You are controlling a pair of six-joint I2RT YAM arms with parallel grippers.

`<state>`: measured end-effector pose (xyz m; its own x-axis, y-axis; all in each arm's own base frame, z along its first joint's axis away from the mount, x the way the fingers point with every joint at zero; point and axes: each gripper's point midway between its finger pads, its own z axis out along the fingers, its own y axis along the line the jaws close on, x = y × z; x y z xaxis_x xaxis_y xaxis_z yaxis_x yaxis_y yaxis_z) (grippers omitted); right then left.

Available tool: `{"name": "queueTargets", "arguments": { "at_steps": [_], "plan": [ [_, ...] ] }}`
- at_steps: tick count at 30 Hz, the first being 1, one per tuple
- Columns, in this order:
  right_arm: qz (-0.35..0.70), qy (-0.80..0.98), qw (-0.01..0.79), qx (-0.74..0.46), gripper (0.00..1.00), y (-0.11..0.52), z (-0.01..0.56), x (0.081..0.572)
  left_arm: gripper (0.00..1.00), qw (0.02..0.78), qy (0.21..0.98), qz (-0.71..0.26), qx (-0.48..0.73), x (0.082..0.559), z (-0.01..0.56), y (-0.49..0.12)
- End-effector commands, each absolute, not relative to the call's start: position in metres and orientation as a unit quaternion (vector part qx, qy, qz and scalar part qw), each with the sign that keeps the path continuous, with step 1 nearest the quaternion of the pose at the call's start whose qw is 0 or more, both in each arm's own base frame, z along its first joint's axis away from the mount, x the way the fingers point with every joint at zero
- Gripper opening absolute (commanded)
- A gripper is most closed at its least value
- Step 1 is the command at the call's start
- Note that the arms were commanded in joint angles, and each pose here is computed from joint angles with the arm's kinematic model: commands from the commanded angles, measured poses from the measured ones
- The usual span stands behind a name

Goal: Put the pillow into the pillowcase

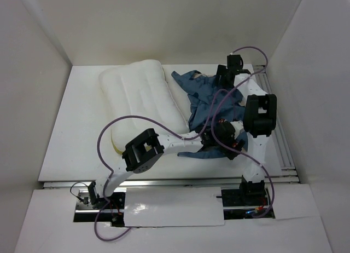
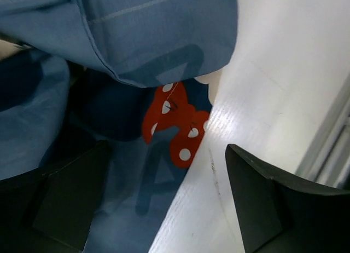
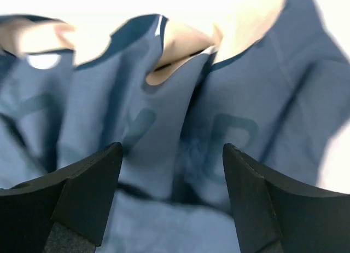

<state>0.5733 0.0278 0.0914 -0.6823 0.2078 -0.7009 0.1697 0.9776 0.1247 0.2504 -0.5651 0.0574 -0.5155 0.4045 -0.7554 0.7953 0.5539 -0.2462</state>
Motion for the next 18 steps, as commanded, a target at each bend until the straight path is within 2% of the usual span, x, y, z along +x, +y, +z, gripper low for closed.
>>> {"name": "queueTargets", "arguments": {
  "at_steps": [1, 4, 6, 7, 8, 10, 11, 12, 15, 17, 18],
  "plan": [
    [0.043, 0.921, 0.38, 0.079, 0.8, 0.039, 0.082, 0.583, 1.0, 0.325, 0.821, -0.302, 0.359, 0.254, 0.046, -0.576],
    [0.054, 0.92, 0.382, 0.068, 0.74, 0.043, 0.073, 0.587, 1.0, 0.324, 0.815, -0.316, 0.362, 0.254, 0.045, -0.586],
    [0.059, 0.92, 0.384, 0.059, 0.62, 0.046, 0.067, 0.589, 0.99, 0.323, 0.819, -0.314, 0.354, 0.263, 0.037, -0.591],
    [0.059, 0.92, 0.384, 0.059, 0.4, 0.046, 0.067, 0.589, 0.87, 0.317, 0.827, -0.302, 0.354, 0.264, 0.03, -0.589],
    [0.065, 0.92, 0.383, 0.057, 0.32, 0.048, 0.067, 0.589, 0.77, 0.311, 0.83, -0.297, 0.355, 0.264, 0.025, -0.59],
    [0.063, 0.921, 0.379, 0.061, 0.15, 0.042, 0.06, 0.587, 0.49, 0.302, 0.839, -0.29, 0.348, 0.271, 0.014, -0.591],
    [0.066, 0.917, 0.389, 0.067, 0.0, 0.043, 0.07, 0.587, 0.12, 0.29, 0.845, -0.279, 0.351, 0.269, 0.007, -0.587],
    [0.071, 0.914, 0.394, 0.064, 0.0, 0.044, 0.075, 0.587, 0.0, 0.287, 0.851, -0.276, 0.343, 0.269, 0.006, -0.585],
    [0.064, 0.903, 0.416, 0.084, 0.0, 0.024, 0.099, 0.58, 0.0, 0.293, 0.866, -0.237, 0.33, 0.275, 0.001, -0.556],
    [0.051, 0.89, 0.442, 0.102, 0.0, 0.011, 0.128, 0.573, 0.0, 0.346, 0.859, -0.235, 0.295, 0.296, 0.052, -0.539],
    [0.045, 0.882, 0.456, 0.109, 0.0, 0.003, 0.142, 0.572, 0.0, 0.338, 0.867, -0.215, 0.295, 0.288, 0.042, -0.516]
  ]
}}
